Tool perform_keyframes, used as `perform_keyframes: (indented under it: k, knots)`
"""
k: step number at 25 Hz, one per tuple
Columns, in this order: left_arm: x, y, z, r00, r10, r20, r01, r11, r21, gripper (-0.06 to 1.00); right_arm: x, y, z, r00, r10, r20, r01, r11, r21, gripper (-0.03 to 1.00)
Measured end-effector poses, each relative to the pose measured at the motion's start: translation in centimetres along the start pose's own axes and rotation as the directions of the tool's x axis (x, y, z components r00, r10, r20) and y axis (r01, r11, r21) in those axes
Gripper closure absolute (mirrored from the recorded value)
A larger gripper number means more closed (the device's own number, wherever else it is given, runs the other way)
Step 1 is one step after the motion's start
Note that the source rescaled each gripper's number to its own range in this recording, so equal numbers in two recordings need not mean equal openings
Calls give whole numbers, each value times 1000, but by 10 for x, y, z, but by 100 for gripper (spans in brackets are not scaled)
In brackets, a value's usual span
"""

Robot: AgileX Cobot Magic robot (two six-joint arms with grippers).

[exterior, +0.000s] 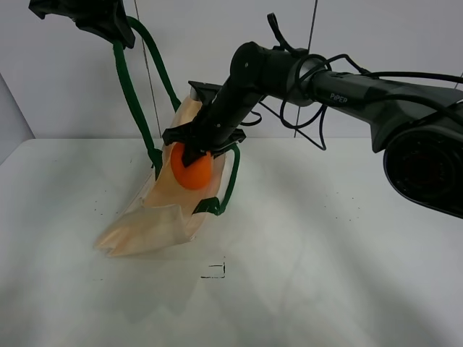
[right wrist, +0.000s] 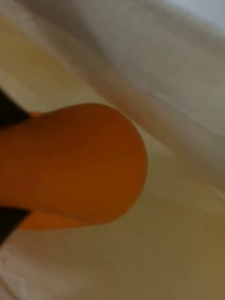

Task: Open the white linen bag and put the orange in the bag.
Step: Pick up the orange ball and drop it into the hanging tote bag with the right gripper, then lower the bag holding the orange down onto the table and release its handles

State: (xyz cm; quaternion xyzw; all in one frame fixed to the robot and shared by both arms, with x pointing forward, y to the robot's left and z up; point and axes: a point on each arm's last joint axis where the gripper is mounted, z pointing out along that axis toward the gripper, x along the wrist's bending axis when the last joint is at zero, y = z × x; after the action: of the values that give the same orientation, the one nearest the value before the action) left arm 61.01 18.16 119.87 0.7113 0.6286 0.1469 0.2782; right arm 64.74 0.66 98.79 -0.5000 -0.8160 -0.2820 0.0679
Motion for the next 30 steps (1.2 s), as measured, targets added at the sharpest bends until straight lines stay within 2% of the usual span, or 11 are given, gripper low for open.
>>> perform_keyframes:
  k: [3, 4, 6, 10, 13, 16, 20, 26, 30]
  knots:
    - [0, 0, 0, 1000, 0, 0, 0, 1000, 0, 94, 0, 0, 0, 1000, -1, 1, 1, 1000, -2, 21]
    - [0, 0, 0, 1000, 0, 0, 0, 1000, 0, 94, 0, 0, 0, 1000, -11, 13, 11, 1000, 1, 11]
    - [0, 0, 0, 1000, 0, 0, 0, 1000, 0, 94, -3, 0, -2, 998, -38, 48, 37, 999, 8, 2]
    - [0, 0, 0, 1000, -1, 5, 1, 1000, 1, 94, -7, -1, -20, 977, -106, 183, 95, 993, 72, -3]
    - [-1, 0, 0, 1000, -3, 11, 3, 1000, 2, 94, -15, -1, -35, 950, -122, 288, 89, 988, 127, -3]
    - [-2, 0, 0, 1000, -2, 23, 2, 1000, 5, 94, -35, 1, -44, 937, -95, 335, 55, 990, 129, -3]
    - [-2, 0, 0, 1000, 6, 27, -7, 1000, 6, 94, -84, 6, -65, 922, -3, 387, -36, 995, 94, -3]
    - [-3, 0, 0, 1000, 10, 29, -10, 1000, 6, 94, -185, 1, -115, 861, 198, 469, -222, 975, -4, -3]
    - [-3, 0, 0, 1000, 10, 29, -10, 1000, 6, 94, -227, -9, -140, 825, 293, 484, -306, 950, -55, -3]
